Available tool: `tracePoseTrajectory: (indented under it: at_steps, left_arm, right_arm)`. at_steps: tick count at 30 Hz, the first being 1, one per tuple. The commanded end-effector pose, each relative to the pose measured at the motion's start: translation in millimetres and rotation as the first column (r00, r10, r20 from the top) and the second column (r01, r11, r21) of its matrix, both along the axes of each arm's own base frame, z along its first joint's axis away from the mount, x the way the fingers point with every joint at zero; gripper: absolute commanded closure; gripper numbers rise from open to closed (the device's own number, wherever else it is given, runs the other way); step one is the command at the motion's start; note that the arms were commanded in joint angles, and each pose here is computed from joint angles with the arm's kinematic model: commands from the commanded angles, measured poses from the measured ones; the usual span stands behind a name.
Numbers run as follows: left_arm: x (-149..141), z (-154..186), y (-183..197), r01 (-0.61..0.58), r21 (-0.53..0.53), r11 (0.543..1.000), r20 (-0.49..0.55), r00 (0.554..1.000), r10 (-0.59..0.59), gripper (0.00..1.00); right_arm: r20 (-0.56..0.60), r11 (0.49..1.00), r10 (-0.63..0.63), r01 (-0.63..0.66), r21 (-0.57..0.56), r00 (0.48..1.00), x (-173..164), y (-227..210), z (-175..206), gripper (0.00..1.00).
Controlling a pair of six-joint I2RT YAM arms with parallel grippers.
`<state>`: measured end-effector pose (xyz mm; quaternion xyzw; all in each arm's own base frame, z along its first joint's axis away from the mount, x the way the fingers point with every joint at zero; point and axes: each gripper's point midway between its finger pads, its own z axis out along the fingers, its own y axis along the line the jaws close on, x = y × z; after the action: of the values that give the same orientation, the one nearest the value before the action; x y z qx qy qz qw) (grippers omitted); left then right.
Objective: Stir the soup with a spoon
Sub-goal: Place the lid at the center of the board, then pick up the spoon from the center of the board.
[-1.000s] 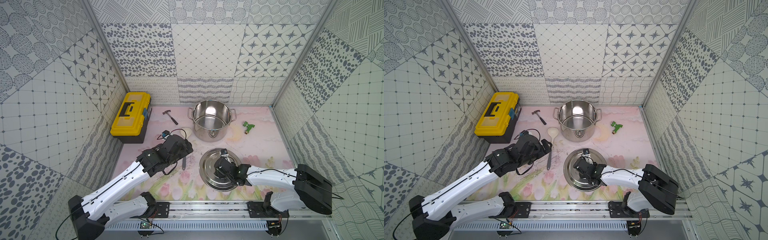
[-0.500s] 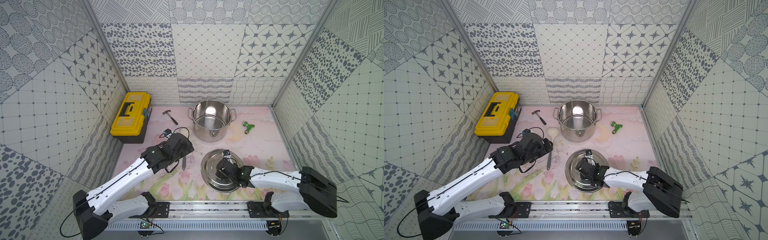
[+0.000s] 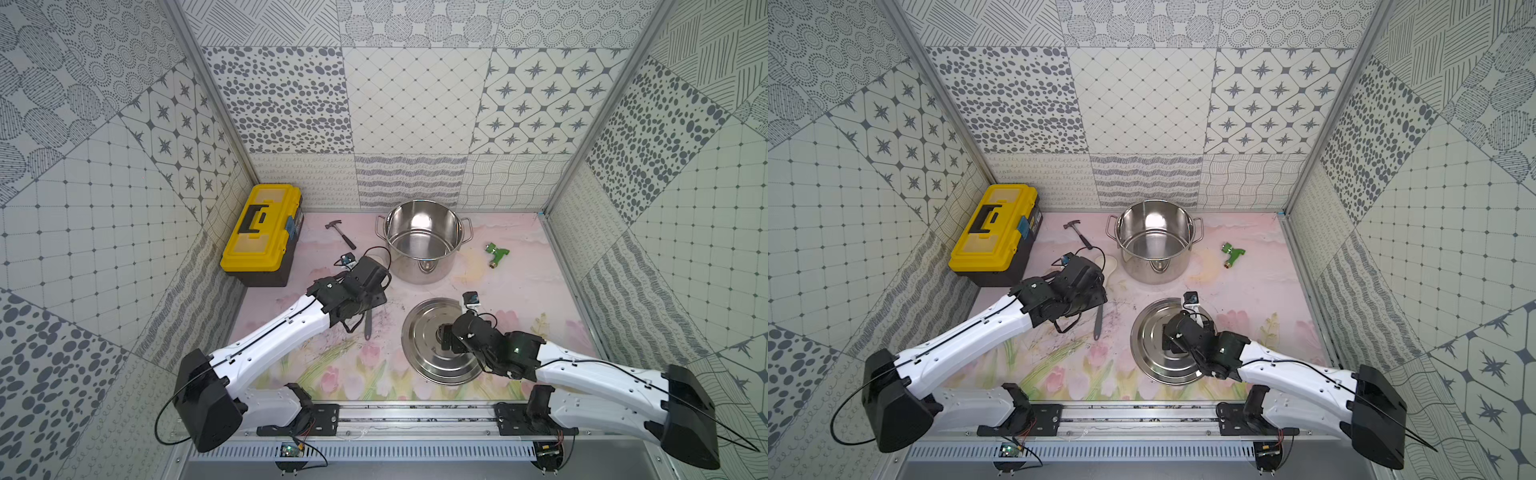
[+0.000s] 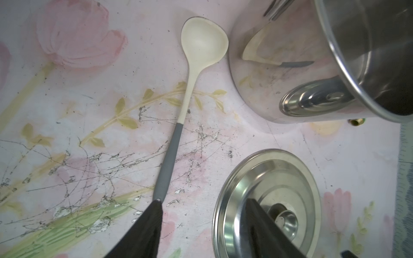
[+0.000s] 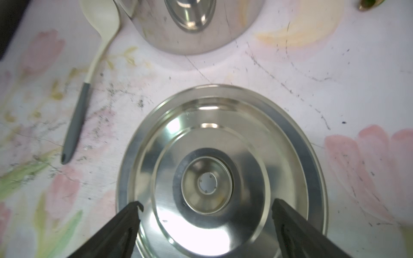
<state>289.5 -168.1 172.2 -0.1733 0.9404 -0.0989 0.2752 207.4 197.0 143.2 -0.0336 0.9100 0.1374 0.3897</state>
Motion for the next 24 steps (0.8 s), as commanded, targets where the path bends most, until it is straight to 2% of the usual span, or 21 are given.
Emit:
tracePoseTrajectory:
  at_steps: [1, 8, 12, 19, 24]
  left_arm:
    - [10.5, -27.7, 2.3, 0.111, 0.061, 0.992, -0.154, 0.983, -0.100, 0.48]
    - [40.6, -62.1, 4.9, 0.260, 0.262, 0.930, -0.292, 0.939, -0.180, 0.48]
    - [46.0, -85.3, 11.1, 0.329, 0.311, 0.892, -0.353, 0.911, -0.213, 0.53]
    - [56.9, -115.0, 17.4, 0.362, 0.297, 0.884, -0.406, 0.886, -0.226, 0.61]
    - [63.1, -127.6, 16.1, 0.369, 0.268, 0.890, -0.412, 0.879, -0.240, 0.62]
  right_arm:
    - [0.102, 0.999, -0.005, 0.000, 0.046, 0.995, 5.1, -5.3, 53.9, 0.07]
    - [0.172, 0.996, 0.046, -0.059, 0.074, 0.984, 11.2, 10.0, 115.0, 0.10]
    - [0.189, 0.992, 0.028, -0.050, 0.112, 0.982, 13.5, 12.3, 131.8, 0.11]
    - [0.219, 0.983, 0.006, -0.047, 0.179, 0.976, 10.8, 7.2, 154.2, 0.13]
    - [0.238, 0.981, 0.020, -0.065, 0.183, 0.971, 9.5, 6.9, 165.3, 0.15]
